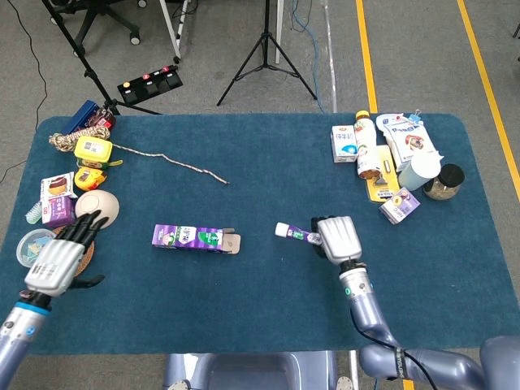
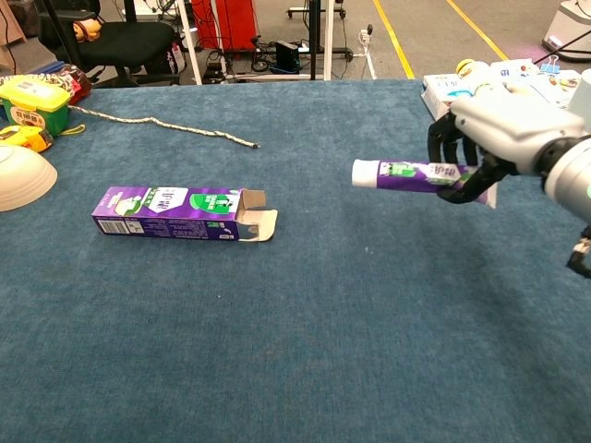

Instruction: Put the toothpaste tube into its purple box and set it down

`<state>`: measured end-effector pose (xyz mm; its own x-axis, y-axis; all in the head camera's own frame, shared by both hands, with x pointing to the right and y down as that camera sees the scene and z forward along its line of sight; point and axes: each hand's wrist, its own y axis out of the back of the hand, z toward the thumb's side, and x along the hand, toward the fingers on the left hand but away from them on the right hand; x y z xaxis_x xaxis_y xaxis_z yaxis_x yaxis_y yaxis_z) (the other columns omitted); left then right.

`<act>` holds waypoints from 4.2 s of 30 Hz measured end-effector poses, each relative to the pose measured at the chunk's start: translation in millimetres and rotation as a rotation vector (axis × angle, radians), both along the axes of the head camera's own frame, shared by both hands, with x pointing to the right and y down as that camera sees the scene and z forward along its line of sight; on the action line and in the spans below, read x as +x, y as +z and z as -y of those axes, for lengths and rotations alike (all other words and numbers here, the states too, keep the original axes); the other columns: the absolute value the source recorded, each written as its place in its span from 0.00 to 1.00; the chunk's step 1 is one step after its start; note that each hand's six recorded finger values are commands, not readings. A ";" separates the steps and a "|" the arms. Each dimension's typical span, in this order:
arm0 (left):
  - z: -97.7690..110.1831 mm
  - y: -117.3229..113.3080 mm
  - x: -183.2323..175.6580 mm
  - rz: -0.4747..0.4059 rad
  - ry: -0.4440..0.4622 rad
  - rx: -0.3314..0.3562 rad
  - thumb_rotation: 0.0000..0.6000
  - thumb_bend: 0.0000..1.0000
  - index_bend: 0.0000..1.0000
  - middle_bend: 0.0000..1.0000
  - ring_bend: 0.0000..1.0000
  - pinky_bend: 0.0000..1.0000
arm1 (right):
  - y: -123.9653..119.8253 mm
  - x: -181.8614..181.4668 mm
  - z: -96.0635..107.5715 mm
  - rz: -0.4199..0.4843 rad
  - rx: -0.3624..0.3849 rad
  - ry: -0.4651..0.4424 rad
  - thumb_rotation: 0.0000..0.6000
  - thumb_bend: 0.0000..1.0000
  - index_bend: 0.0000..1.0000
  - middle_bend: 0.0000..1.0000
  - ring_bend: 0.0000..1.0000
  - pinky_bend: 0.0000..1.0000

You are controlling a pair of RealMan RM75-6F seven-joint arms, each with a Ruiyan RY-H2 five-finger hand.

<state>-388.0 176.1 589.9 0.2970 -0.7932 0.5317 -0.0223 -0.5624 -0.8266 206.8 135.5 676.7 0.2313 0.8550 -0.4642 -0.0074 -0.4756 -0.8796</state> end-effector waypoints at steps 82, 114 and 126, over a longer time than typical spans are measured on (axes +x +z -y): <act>79.7 73.5 260.2 -0.011 0.629 0.128 1.00 0.18 0.46 0.36 0.36 0.58 | -84.8 37.7 -28.6 -0.011 0.060 -0.161 1.00 0.62 0.63 0.62 0.59 0.68; 79.9 72.6 284.8 -0.041 0.578 0.095 1.00 0.18 0.46 0.36 0.36 0.59 | -75.7 10.9 -32.3 -0.064 0.059 -0.188 1.00 0.63 0.63 0.63 0.60 0.70; 78.8 71.8 284.2 -0.040 0.572 0.091 1.00 0.18 0.46 0.36 0.36 0.59 | -69.4 6.8 -31.3 -0.107 0.053 -0.178 1.00 0.63 0.63 0.63 0.60 0.70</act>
